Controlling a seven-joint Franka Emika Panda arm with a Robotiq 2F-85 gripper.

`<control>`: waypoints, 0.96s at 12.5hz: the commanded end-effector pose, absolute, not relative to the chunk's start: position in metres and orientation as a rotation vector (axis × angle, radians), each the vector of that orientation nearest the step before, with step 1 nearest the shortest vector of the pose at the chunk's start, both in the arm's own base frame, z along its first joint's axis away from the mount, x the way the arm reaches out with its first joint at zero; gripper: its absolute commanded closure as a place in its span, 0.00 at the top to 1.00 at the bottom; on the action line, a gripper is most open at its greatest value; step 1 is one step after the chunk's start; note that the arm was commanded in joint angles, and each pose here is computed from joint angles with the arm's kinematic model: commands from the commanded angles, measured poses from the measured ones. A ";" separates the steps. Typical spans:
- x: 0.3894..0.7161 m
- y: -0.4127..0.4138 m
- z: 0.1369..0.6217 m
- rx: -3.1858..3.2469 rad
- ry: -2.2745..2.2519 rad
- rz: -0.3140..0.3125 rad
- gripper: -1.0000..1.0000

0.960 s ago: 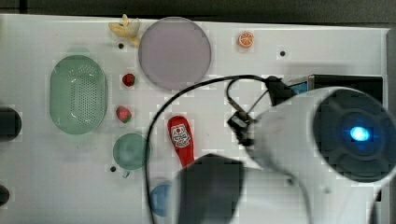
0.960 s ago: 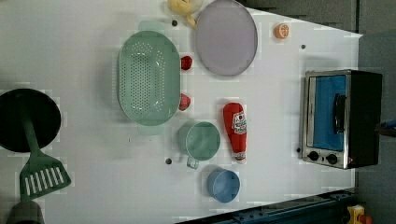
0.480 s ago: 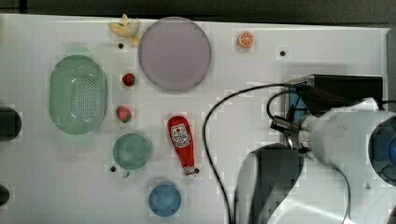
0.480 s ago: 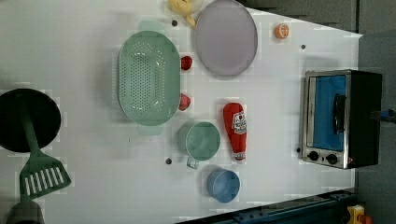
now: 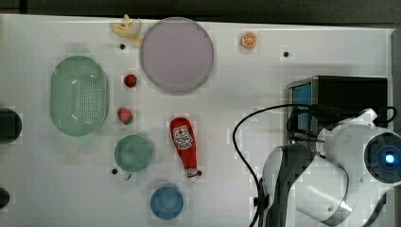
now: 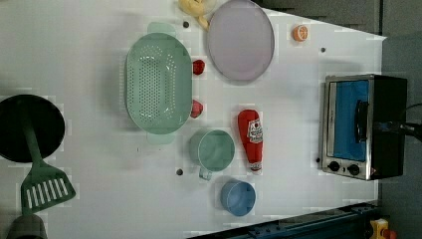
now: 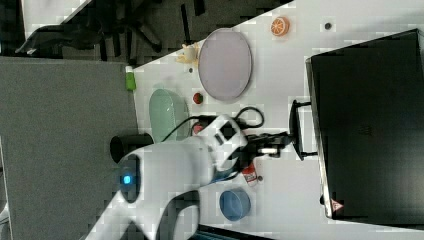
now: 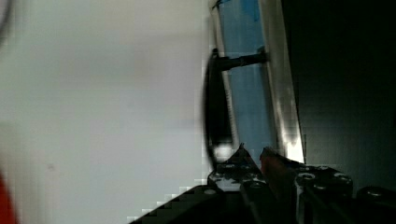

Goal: Flap open oven.

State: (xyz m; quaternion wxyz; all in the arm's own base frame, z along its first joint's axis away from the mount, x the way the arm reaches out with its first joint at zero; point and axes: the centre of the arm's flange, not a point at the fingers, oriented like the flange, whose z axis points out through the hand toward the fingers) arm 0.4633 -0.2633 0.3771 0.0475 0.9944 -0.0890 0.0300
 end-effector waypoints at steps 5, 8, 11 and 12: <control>0.472 -0.271 0.331 3.013 -0.103 0.043 0.17; 0.475 -0.266 0.316 3.008 -0.085 0.033 0.17; 0.481 -0.255 0.312 3.010 -0.063 0.024 0.17; 0.482 -0.249 0.309 3.005 -0.033 0.010 0.17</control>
